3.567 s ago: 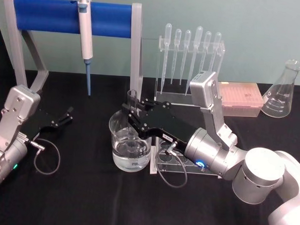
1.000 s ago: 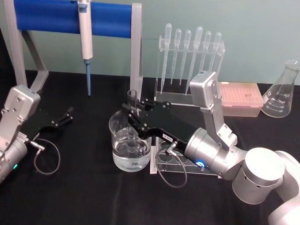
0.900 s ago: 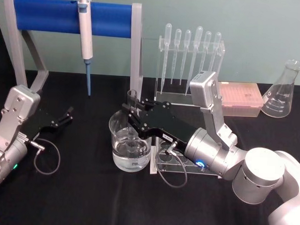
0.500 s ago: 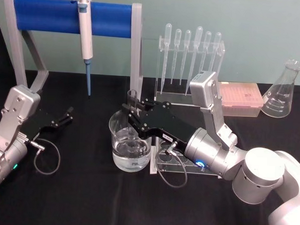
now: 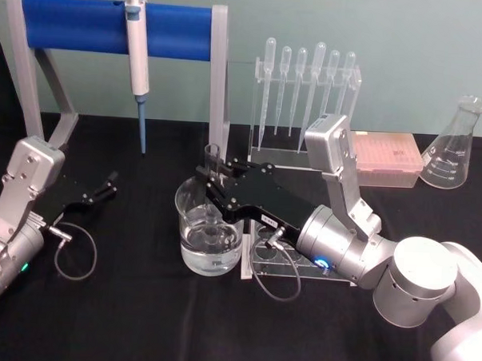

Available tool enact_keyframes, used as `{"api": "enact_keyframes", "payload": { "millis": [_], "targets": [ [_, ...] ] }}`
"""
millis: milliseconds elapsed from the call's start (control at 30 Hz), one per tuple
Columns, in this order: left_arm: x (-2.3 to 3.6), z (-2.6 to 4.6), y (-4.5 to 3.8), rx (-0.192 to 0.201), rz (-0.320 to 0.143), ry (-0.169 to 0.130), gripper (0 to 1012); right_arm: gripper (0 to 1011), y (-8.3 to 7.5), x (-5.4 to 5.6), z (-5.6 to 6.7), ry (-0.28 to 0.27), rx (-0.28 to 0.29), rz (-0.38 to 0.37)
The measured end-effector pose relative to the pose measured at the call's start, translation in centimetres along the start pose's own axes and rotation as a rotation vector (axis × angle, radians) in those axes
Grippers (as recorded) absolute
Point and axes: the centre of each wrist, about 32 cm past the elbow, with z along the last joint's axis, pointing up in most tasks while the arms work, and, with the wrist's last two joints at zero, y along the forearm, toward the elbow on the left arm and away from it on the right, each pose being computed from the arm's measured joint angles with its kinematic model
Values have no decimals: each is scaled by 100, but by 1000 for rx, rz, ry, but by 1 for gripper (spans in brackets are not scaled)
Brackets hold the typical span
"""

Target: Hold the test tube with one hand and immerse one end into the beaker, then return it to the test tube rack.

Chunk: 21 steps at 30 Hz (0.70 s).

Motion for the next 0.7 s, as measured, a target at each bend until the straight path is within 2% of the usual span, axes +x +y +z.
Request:
{"api": "enact_keyframes", "payload": {
  "millis": [700],
  "targets": [
    [0,0,0,0,0,0,1000,224,0,0,0,0,0,0]
  ]
}}
